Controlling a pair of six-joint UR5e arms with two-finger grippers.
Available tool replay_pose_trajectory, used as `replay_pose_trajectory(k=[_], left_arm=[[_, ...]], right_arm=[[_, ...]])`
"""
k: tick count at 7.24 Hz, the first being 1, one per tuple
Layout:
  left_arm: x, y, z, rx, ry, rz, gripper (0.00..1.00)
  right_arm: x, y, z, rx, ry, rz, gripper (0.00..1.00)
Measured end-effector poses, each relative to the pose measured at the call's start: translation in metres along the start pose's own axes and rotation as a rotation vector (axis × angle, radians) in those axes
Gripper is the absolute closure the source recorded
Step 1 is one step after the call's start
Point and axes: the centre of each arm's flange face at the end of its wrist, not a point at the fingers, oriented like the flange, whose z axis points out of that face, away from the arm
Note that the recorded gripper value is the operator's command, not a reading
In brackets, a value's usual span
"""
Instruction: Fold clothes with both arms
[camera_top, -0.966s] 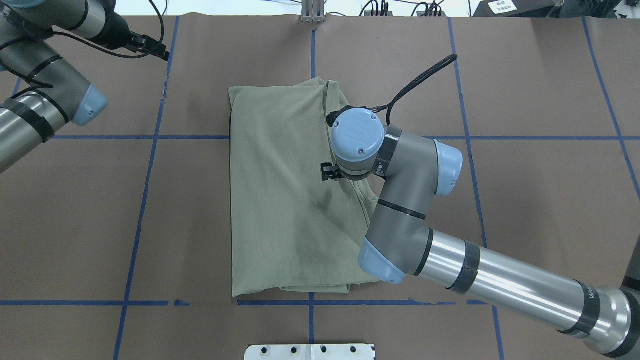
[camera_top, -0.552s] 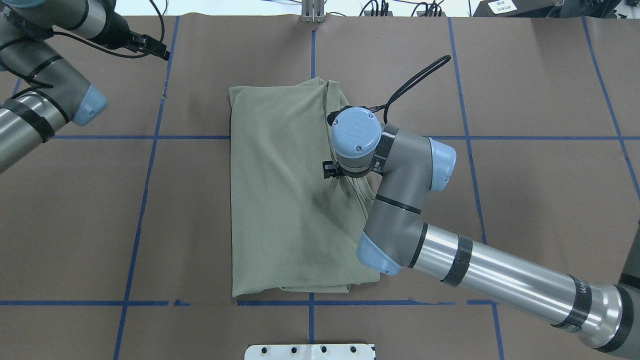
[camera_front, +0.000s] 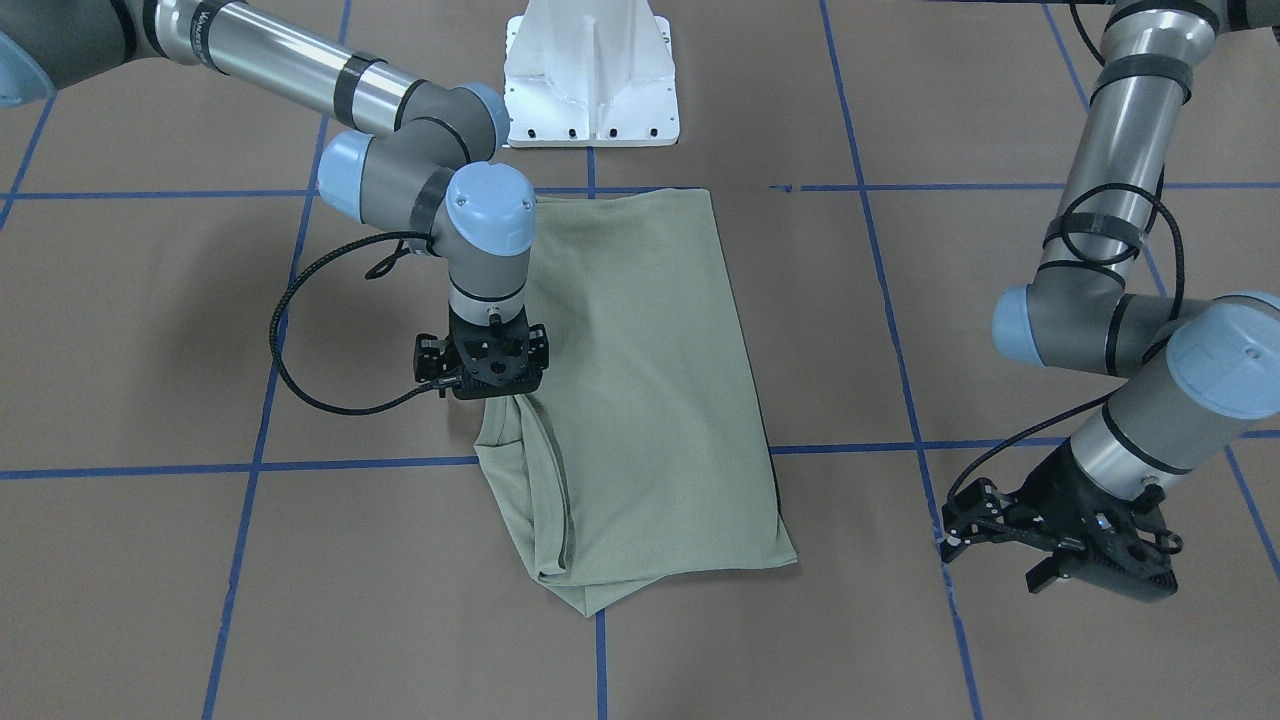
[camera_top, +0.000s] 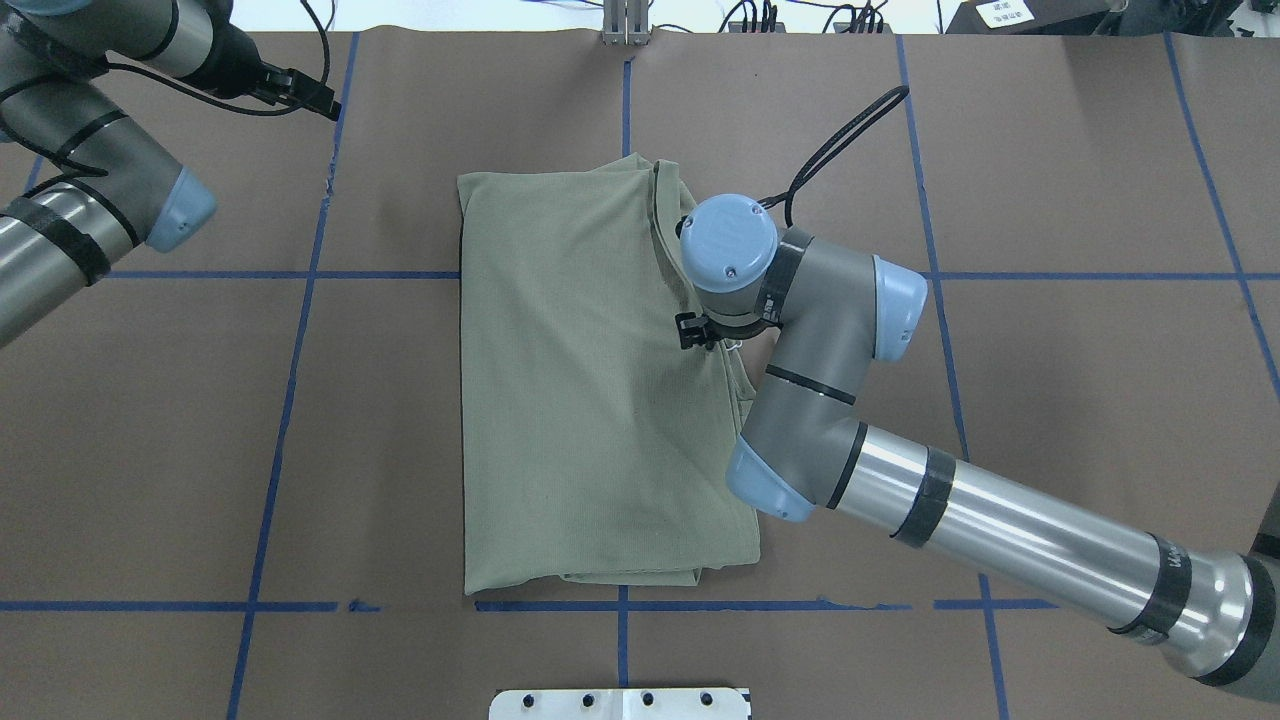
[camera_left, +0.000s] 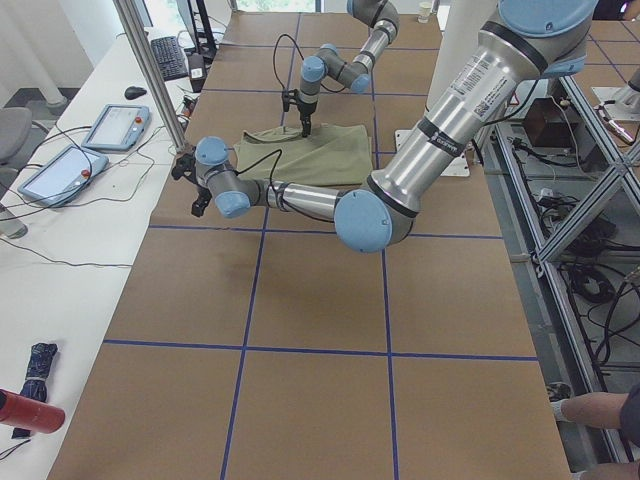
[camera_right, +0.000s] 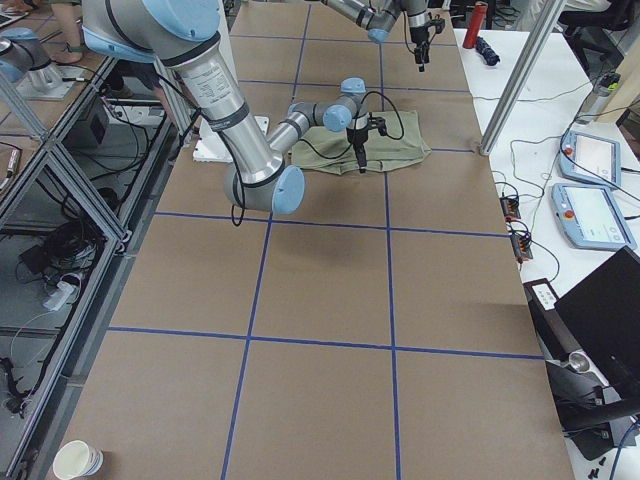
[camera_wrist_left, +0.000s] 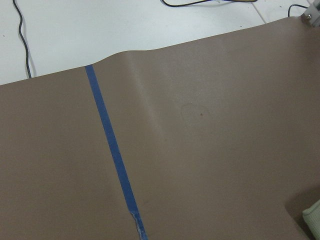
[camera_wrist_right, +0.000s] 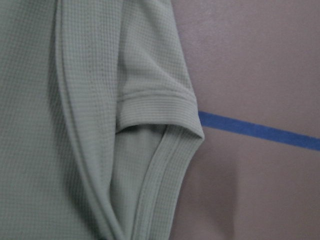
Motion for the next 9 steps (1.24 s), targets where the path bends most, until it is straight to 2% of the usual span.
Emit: replay_pose_trajectory(k=[2, 3, 4, 7, 9], left_arm=[[0.006, 0.003, 0.003, -0.002, 0.007, -0.002, 0.00], [0.008, 0.004, 0.004, -0.003, 0.011, -0.009, 0.00], [0.013, 0.004, 0.005, -0.003, 0.018, -0.023, 0.00], [0.075, 0.022, 0.001, -0.003, 0.096, -0.144, 0.00], [0.141, 0.079, -0.002, -0.049, 0.185, -0.266, 0.00]], right_arm=[[0.056, -0.021, 0.009, -0.037, 0.053, -0.030, 0.00], [0.079, -0.032, 0.007, -0.046, 0.050, -0.033, 0.00], [0.092, -0.043, -0.001, -0.056, 0.020, -0.018, 0.00], [0.097, -0.054, -0.030, -0.031, -0.187, 0.115, 0.00], [0.093, -0.018, -0.056, -0.021, -0.282, 0.258, 0.00]])
